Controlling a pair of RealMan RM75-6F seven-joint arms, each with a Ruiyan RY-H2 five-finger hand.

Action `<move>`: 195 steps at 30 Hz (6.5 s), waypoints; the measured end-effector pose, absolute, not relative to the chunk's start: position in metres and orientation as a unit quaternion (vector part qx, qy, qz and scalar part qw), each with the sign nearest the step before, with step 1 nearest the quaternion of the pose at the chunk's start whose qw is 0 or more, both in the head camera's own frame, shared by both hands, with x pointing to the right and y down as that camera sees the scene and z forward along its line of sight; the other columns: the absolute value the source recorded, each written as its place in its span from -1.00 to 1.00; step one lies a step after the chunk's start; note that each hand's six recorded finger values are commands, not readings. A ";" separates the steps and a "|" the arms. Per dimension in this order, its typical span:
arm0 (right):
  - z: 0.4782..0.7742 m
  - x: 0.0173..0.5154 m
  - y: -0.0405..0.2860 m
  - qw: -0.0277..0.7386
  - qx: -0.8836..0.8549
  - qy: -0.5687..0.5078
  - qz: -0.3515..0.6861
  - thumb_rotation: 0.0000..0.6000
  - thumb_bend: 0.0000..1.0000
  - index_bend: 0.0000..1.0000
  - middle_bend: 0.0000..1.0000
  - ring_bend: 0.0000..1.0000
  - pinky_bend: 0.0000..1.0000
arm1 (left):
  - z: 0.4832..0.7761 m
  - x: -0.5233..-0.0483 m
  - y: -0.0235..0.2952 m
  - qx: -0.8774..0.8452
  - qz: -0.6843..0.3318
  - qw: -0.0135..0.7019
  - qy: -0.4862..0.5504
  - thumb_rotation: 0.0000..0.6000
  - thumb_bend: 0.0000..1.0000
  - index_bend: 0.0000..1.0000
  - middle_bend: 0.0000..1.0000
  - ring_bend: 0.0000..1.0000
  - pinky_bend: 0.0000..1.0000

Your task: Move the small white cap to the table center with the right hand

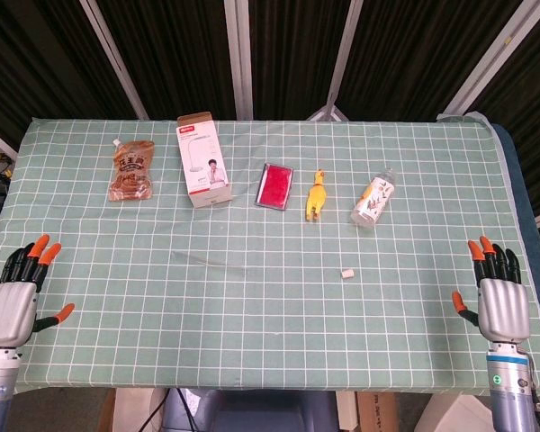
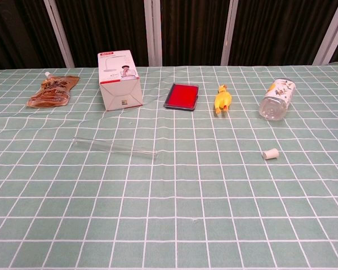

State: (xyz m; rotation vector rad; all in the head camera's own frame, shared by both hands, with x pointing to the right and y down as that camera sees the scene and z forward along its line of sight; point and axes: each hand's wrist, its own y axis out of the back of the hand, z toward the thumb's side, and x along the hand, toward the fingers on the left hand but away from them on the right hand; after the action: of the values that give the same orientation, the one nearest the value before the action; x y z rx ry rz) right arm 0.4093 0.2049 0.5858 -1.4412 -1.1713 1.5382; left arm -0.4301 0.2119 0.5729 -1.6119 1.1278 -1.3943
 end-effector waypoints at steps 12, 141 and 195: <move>0.590 0.403 0.206 0.347 -0.570 -0.453 0.592 1.00 -0.31 -1.00 -1.00 -1.00 -1.00 | 0.577 -0.419 0.198 -0.626 -0.541 0.379 0.414 1.00 -0.52 -0.84 -0.99 -1.00 -1.00; 0.693 0.266 0.148 0.406 -0.717 -0.211 0.525 1.00 -0.31 -0.11 -0.49 -0.92 -1.00 | 0.611 -0.228 0.074 -0.691 -0.438 0.434 0.377 1.00 0.24 -0.02 0.01 -0.77 -1.00; 0.726 0.254 0.147 0.380 -0.707 -0.218 0.555 1.00 -0.29 0.14 -0.44 -0.92 -1.00 | 0.621 -0.235 0.077 -0.689 -0.448 0.430 0.373 1.00 0.24 -0.02 0.00 -0.77 -1.00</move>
State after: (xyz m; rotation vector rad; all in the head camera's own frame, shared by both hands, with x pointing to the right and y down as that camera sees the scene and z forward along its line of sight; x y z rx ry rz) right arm 0.2541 0.1468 0.7261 -1.8052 -0.5571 1.4173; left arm -0.2354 0.0772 0.6207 -1.7194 0.9319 -1.1187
